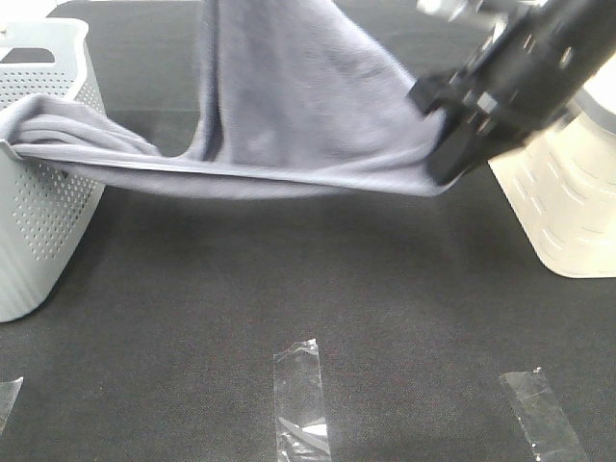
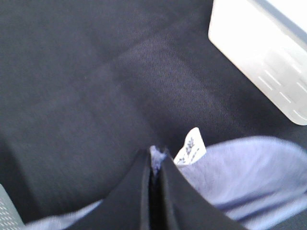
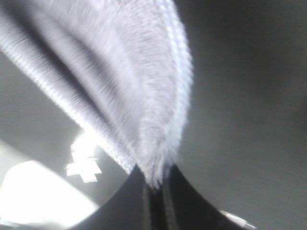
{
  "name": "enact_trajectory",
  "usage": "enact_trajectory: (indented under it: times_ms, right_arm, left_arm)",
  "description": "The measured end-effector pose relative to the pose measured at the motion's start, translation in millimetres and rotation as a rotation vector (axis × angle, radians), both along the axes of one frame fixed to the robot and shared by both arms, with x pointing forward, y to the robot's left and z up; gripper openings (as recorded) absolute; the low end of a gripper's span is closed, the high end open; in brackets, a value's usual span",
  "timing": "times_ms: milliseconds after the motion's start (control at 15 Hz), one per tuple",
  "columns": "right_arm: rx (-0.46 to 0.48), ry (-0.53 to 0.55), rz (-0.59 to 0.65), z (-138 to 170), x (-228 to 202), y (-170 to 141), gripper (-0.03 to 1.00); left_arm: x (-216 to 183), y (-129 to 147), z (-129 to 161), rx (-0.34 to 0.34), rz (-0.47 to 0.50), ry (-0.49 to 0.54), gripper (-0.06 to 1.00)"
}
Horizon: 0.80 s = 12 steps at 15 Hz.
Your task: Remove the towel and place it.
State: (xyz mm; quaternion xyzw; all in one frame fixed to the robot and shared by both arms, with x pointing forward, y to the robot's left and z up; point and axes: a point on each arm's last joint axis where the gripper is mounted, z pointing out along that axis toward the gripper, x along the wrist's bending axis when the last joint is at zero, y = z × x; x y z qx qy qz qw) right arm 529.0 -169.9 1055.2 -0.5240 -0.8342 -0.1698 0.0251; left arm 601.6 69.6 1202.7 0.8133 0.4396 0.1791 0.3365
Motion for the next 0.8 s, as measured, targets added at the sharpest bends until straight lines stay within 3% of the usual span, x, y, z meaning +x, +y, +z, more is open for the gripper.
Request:
enact_trajectory:
  times_ms: [200,333,533,800]
  right_arm:
    - [-0.158,-0.156,-0.109,38,18,-15,0.00]
    - [-0.241,-0.315,-0.196,67,32,-25,0.00]
    - [-0.300,-0.526,-0.248,97,54,-30,0.00]
    - [-0.323,-0.766,-0.221,109,99,-20,0.00]
  left_arm:
    - [19,-11,-33,0.038,0.017,0.066,0.01]
    - [39,-22,-59,0.045,0.024,0.040,0.01]
    - [66,-35,-75,-0.006,0.030,-0.133,0.01]
    - [90,-29,-53,-0.070,0.048,-0.480,0.01]
